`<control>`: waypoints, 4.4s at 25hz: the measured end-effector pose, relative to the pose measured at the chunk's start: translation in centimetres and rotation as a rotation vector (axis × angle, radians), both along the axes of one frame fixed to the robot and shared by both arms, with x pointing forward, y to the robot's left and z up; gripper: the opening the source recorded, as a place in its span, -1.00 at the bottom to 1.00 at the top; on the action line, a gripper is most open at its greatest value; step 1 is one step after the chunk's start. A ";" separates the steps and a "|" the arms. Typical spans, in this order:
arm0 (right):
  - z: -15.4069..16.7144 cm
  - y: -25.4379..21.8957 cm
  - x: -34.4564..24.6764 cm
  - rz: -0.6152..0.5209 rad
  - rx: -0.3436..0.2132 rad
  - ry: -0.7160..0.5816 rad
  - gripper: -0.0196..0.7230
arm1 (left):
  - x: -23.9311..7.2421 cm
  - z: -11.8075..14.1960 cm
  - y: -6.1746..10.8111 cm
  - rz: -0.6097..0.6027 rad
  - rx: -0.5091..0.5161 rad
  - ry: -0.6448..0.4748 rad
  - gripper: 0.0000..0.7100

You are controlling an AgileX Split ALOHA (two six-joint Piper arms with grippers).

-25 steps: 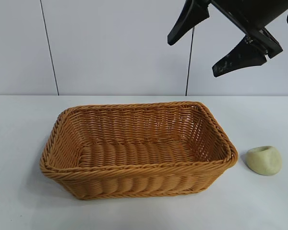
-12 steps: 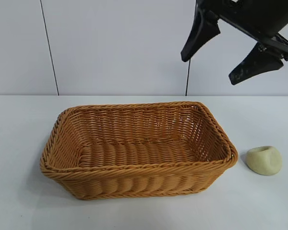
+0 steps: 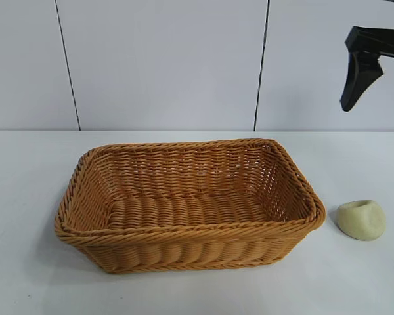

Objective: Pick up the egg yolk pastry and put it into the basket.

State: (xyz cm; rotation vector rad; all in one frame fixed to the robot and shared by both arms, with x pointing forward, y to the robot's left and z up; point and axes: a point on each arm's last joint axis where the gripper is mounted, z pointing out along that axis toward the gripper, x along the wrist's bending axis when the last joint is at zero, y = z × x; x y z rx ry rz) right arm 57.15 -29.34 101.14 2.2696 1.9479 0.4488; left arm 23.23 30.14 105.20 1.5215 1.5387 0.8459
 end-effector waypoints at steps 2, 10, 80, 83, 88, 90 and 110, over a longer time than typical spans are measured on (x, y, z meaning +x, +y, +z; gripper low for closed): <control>-1.7 0.2 0.5 0.004 0.018 0.050 0.92 | 0.0 0.0 0.0 0.000 0.000 0.000 0.89; -9.7 0.3 2.0 0.000 0.039 0.264 0.92 | 0.0 0.0 0.0 0.000 0.000 0.000 0.89; -6.6 22.6 0.6 0.461 0.036 0.083 0.86 | 0.0 0.0 0.1 0.004 0.005 0.000 0.89; -3.9 22.8 1.1 0.491 0.010 0.087 0.91 | 0.0 0.0 0.1 0.004 0.005 0.000 0.89; 1.1 22.3 2.8 0.478 -0.090 0.040 0.91 | 0.0 0.0 0.1 0.004 0.005 0.000 0.89; 2.0 21.6 3.3 0.453 -0.097 0.040 0.92 | 0.0 0.0 0.1 0.004 0.005 0.000 0.89; 2.8 -1.6 9.3 0.004 -0.136 0.071 0.92 | 0.0 0.0 0.1 0.004 0.005 0.000 0.89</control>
